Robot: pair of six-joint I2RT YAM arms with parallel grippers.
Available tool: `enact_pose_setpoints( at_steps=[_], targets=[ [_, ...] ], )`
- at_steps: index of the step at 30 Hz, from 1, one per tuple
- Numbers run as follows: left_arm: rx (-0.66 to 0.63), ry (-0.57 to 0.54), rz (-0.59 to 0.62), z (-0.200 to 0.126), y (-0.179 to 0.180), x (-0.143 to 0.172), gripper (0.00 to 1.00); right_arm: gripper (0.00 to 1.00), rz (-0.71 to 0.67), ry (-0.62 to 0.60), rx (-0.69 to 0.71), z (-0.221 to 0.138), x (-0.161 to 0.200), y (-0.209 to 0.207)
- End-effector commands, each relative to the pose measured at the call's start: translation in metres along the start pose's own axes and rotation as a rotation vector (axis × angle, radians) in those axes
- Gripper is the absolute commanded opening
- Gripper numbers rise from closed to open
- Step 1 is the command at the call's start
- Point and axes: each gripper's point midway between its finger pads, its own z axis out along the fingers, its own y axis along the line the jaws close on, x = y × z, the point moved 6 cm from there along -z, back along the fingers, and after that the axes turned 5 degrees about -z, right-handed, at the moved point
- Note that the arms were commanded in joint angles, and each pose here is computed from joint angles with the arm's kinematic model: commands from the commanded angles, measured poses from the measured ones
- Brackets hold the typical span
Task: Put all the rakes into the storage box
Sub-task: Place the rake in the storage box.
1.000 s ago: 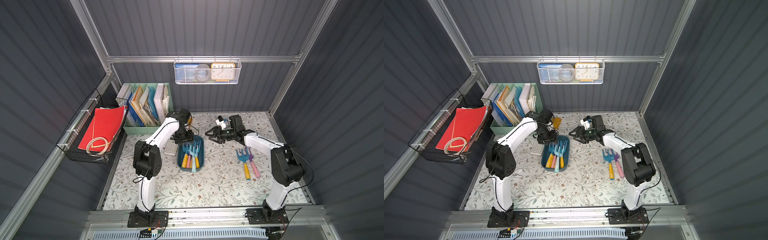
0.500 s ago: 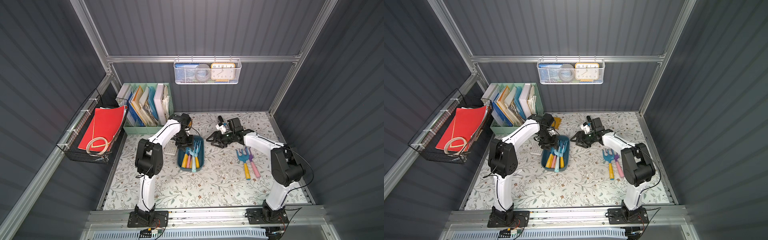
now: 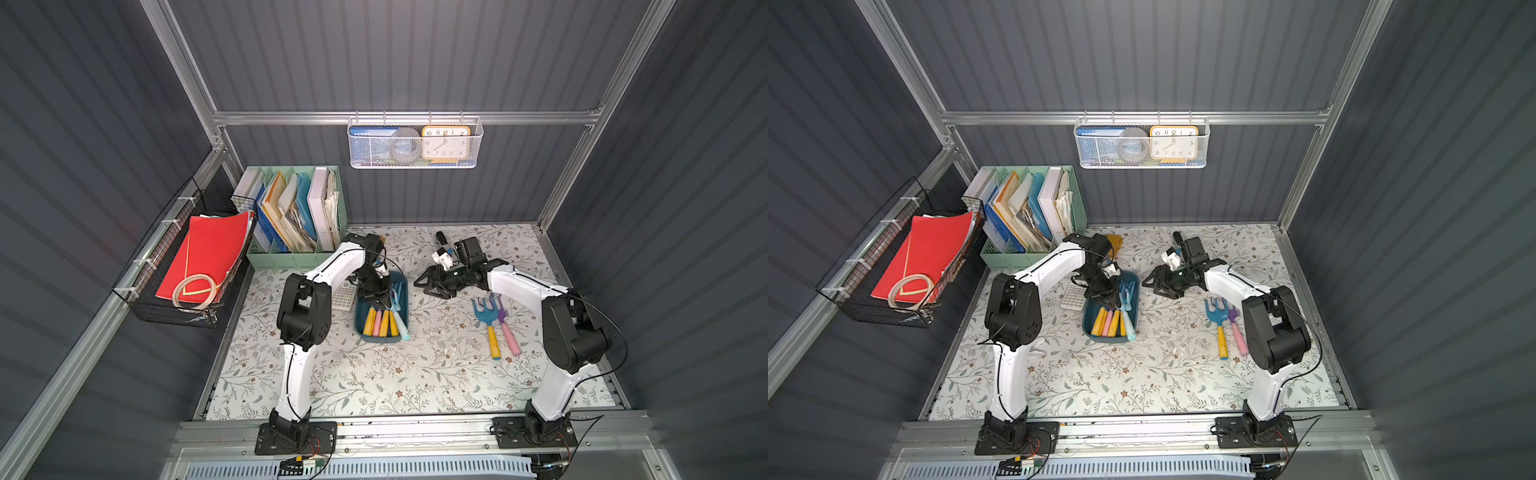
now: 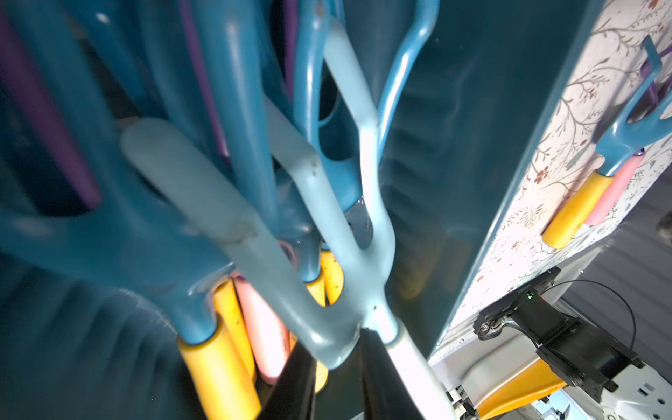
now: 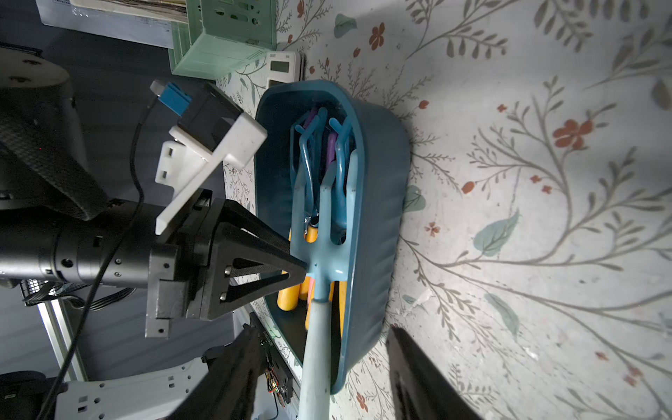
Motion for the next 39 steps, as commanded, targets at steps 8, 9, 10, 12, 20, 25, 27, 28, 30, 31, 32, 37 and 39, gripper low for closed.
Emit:
enact_pose_setpoints(
  at_steps=[8, 9, 10, 12, 20, 25, 27, 28, 30, 31, 32, 37, 39],
  targets=[
    [0.013, 0.002, -0.009, 0.006, 0.015, -0.008, 0.18, 0.60, -0.009, 0.011, 0.020, -0.003, 0.007, 0.001],
    [0.012, -0.004, -0.010, 0.006, 0.017, -0.010, 0.17, 0.60, -0.008, 0.012, 0.021, -0.002, 0.007, 0.000],
    [0.011, -0.016, -0.009, 0.004, 0.018, -0.013, 0.14, 0.60, -0.003, 0.013, 0.024, -0.001, 0.007, -0.001],
    [0.013, -0.032, -0.013, 0.003, 0.020, -0.018, 0.08, 0.60, -0.004, 0.015, 0.024, -0.001, 0.007, -0.001],
    [0.040, -0.081, -0.004, -0.001, 0.020, -0.034, 0.05, 0.60, -0.005, 0.024, 0.041, 0.001, 0.009, -0.001],
    [0.035, -0.104, -0.007, 0.001, 0.025, -0.045, 0.05, 0.60, -0.021, 0.024, 0.038, 0.001, 0.009, 0.003],
    [0.040, -0.114, -0.009, 0.000, 0.027, -0.048, 0.05, 0.60, -0.021, 0.029, 0.040, 0.003, 0.010, 0.003],
    [0.036, -0.118, -0.012, 0.000, 0.028, -0.050, 0.05, 0.60, -0.021, 0.031, 0.042, 0.004, 0.010, 0.002],
    [0.038, -0.127, -0.017, -0.003, 0.028, -0.051, 0.08, 0.60, -0.021, 0.037, 0.045, 0.004, 0.012, 0.001],
    [0.040, -0.133, -0.015, -0.005, 0.027, -0.051, 0.09, 0.60, -0.023, 0.041, 0.046, 0.005, 0.013, 0.001],
    [0.040, -0.140, -0.013, -0.007, 0.026, -0.051, 0.11, 0.60, -0.028, 0.045, 0.045, 0.005, 0.014, 0.002],
    [-0.002, -0.197, -0.023, -0.027, 0.024, -0.046, 0.59, 0.61, -0.071, 0.090, 0.050, 0.011, 0.025, 0.008],
    [-0.083, -0.240, -0.036, -0.037, 0.030, -0.045, 0.61, 0.60, -0.094, 0.113, 0.059, 0.014, 0.031, 0.011]
  ],
)
